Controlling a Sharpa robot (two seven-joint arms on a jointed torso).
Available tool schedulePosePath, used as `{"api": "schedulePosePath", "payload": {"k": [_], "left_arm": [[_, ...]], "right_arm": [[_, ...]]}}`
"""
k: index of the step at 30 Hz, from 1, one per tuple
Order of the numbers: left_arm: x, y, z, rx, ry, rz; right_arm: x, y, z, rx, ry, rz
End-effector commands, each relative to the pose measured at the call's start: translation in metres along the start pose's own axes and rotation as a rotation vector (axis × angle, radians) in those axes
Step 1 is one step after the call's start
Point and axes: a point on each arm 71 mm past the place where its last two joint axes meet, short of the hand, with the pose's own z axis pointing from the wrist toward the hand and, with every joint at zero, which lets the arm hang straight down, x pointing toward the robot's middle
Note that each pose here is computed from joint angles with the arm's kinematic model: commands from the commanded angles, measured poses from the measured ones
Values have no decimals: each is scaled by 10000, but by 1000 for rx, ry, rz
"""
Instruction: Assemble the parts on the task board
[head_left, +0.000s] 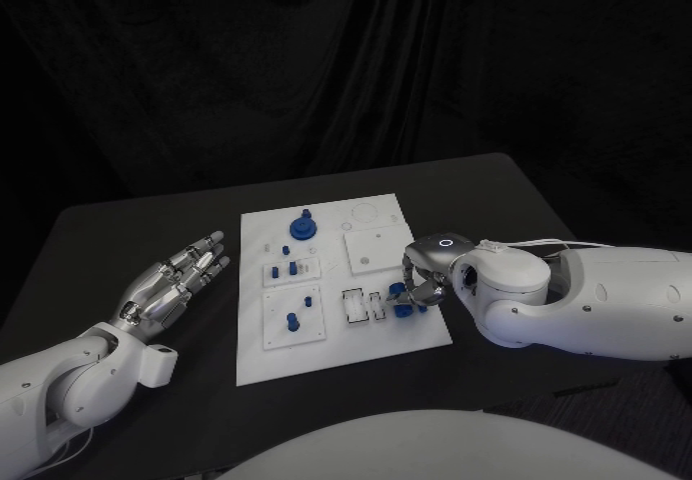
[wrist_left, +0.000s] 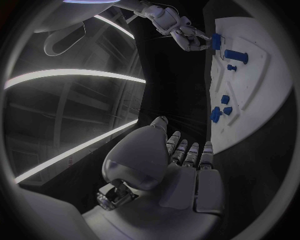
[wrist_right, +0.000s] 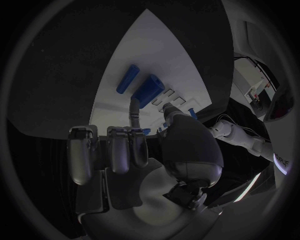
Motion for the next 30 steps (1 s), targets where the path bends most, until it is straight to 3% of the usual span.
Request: {"api": "schedulePosePath", "payload": {"k": [1, 30], "left_arm": [[16, -113, 1, 166, 7, -14], [23, -76, 25, 127, 23, -26]], "right_arm": [[8, -5, 12, 17, -21, -8], [221, 107, 163, -5, 47, -8]]}}
